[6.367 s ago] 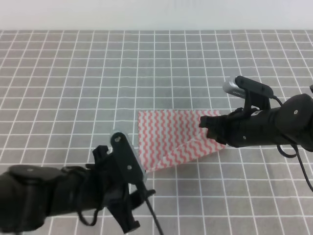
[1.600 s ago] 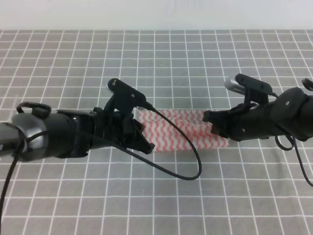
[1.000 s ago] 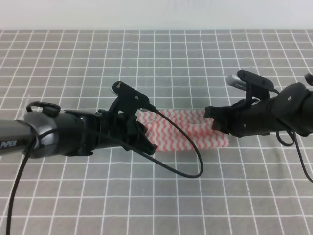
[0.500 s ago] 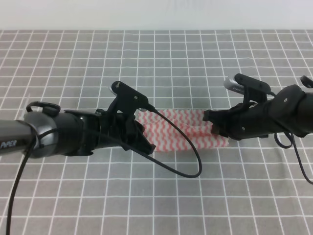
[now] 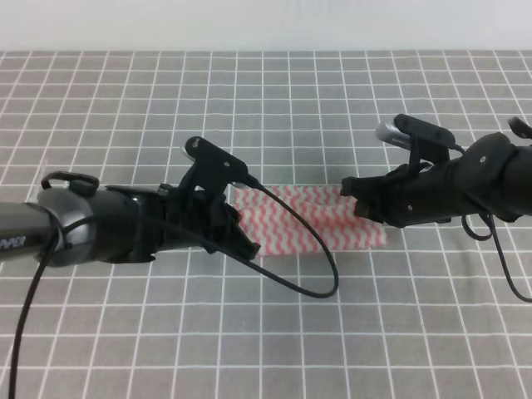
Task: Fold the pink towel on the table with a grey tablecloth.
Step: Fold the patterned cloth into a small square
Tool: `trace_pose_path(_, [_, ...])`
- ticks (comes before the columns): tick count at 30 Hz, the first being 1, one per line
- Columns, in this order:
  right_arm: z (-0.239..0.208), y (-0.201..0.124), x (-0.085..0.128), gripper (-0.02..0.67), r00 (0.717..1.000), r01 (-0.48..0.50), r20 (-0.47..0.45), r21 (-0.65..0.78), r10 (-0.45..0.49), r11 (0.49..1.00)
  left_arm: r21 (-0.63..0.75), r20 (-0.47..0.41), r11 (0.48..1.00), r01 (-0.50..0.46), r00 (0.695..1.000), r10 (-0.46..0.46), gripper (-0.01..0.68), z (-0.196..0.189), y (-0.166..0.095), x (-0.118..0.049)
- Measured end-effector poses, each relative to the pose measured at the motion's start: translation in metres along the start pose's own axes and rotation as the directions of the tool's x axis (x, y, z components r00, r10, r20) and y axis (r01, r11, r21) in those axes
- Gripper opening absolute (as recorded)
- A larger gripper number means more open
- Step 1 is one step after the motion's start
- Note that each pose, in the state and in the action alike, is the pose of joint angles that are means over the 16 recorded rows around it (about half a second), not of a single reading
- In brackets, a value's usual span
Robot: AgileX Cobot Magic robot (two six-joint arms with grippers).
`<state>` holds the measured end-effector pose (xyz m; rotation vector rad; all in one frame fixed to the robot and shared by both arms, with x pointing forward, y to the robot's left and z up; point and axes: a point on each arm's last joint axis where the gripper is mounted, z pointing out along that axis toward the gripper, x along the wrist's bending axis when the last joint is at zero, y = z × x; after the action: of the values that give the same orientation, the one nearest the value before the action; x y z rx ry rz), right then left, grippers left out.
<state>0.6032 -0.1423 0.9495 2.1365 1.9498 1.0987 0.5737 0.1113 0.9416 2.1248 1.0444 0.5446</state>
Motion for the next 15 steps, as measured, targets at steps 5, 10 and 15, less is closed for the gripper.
trace_pose_path(5, [0.0027, 0.0009, -0.0001, -0.001, 1.000, 0.002, 0.001, 0.002, -0.002, 1.000, 0.001, 0.002, 1.000, 0.004, 1.000, -0.004, 0.000, 0.0009, -0.0011, 0.0033])
trace_pose_path(10, [0.0057, 0.0016, -0.0003, -0.001, 1.000, 0.003, 0.002, 0.006, -0.003, 1.000, -0.001, 0.012, 1.000, 0.013, 1.000, -0.013, 0.000, 0.0028, -0.0014, 0.0052])
trace_pose_path(15, [0.0068, 0.0024, -0.0001, -0.001, 1.000, 0.004, 0.001, 0.006, -0.004, 1.000, -0.006, 0.018, 1.000, 0.015, 1.000, -0.015, 0.000, 0.0057, 0.0003, 0.0054])
